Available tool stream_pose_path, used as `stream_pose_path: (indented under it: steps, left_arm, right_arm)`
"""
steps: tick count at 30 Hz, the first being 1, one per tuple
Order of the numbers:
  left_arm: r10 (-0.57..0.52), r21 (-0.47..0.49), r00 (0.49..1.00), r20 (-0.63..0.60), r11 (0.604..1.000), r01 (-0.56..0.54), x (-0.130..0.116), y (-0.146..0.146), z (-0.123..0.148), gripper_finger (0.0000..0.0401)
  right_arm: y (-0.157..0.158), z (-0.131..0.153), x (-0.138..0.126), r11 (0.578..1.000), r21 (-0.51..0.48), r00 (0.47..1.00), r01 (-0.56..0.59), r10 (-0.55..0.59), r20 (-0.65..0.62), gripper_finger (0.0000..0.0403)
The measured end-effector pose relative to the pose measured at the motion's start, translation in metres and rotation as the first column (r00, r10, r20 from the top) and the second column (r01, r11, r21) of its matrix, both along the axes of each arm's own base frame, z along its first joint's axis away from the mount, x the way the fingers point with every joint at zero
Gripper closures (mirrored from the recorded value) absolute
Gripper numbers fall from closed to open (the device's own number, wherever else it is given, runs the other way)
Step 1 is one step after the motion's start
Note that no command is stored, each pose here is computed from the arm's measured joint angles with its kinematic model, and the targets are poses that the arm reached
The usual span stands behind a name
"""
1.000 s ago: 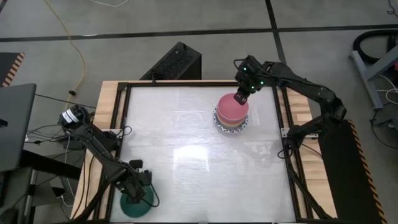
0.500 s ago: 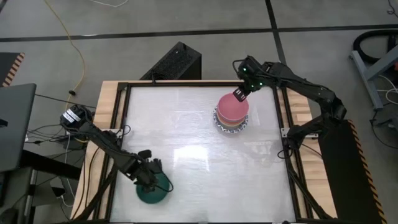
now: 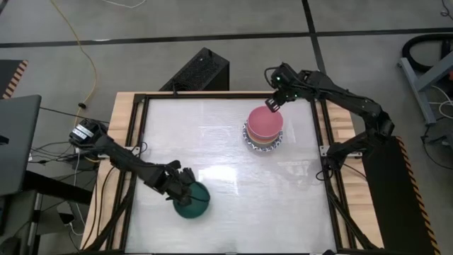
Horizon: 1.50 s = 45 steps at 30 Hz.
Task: Nest bowls inside each other
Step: Stack the green bowl on top of the pink bowl
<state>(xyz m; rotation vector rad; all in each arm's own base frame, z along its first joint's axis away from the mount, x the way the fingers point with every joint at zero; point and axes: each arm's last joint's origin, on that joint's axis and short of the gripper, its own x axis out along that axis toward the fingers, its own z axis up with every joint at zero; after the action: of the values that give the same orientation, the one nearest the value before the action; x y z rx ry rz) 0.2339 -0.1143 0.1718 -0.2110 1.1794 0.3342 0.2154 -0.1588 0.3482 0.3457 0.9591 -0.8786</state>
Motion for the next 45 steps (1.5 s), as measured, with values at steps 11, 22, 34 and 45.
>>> stream_pose_path:
  steps: [11,22,34,45]
  left_arm:
    - [0.121,0.152,0.965,0.233,0.976,-0.159,0.020,0.018,0.006,0.0401]
    - [0.094,0.367,0.875,0.475,0.882,-0.294,0.040,0.032,0.021,0.0400]
    - [0.091,0.453,0.826,0.557,0.800,-0.393,0.048,0.041,0.029,0.0401]
    - [-0.208,0.438,0.729,0.652,0.888,-0.138,0.077,0.041,0.058,0.0401]
  right_arm:
    - [0.004,0.009,0.014,0.976,-0.213,0.999,0.038,-0.036,0.012,0.0271]
    - [0.017,0.026,0.037,0.912,-0.400,0.989,-0.090,0.128,0.069,0.0271]
    - [0.074,0.052,0.008,0.818,-0.512,0.917,-0.263,0.377,0.132,0.0271]
    - [0.139,0.006,-0.068,0.872,-0.397,0.792,-0.286,0.448,0.415,0.0271]
